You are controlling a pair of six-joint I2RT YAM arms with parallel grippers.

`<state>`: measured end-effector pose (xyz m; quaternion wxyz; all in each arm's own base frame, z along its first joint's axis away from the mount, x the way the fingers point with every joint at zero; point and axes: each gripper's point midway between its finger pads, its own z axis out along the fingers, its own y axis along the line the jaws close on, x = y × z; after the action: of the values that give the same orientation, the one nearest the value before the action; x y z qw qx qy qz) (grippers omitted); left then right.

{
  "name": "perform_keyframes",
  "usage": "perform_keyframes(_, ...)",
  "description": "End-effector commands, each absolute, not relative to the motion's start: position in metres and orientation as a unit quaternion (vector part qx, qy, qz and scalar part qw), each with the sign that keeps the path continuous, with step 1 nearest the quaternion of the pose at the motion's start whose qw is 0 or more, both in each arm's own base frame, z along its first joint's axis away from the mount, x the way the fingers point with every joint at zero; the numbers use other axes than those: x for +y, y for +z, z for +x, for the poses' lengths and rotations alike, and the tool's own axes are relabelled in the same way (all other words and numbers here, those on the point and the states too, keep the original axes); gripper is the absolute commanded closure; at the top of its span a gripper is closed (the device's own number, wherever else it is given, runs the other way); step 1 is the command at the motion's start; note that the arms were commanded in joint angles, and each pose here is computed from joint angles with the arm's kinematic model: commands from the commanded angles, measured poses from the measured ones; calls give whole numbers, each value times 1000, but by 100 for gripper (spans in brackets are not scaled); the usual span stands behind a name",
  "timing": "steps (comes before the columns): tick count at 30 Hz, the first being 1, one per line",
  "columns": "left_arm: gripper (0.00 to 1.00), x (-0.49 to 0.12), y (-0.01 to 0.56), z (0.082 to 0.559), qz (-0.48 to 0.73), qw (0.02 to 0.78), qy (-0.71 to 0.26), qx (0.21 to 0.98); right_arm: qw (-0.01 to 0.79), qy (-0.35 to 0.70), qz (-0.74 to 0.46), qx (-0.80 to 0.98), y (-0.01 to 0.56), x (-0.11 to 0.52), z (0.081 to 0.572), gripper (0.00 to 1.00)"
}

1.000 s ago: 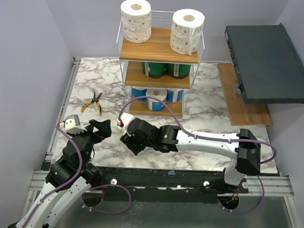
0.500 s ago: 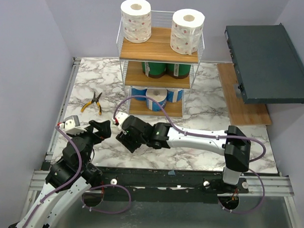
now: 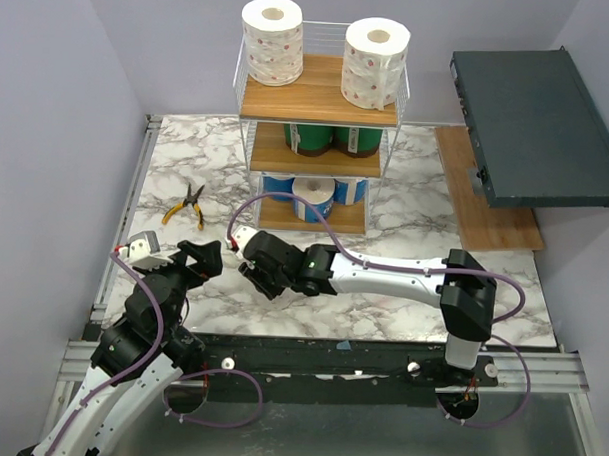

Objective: Place and organize the paper towels onto the shelf
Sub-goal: Pick up the paper towel from the center of the board.

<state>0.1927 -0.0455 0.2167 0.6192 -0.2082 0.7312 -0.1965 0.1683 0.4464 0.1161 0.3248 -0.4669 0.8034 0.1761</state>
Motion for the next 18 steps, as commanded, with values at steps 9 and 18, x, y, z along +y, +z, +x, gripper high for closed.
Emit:
perform_keyframes(9, 2, -47, 217, 193, -205, 616, -196, 734, 390, 197, -446, 781, 229, 419, 171, 83)
perform_keyframes(18, 2, -48, 246, 197, -196, 637, -202, 717, 550, 214, -376, 714, 419, 390, 197, 83)
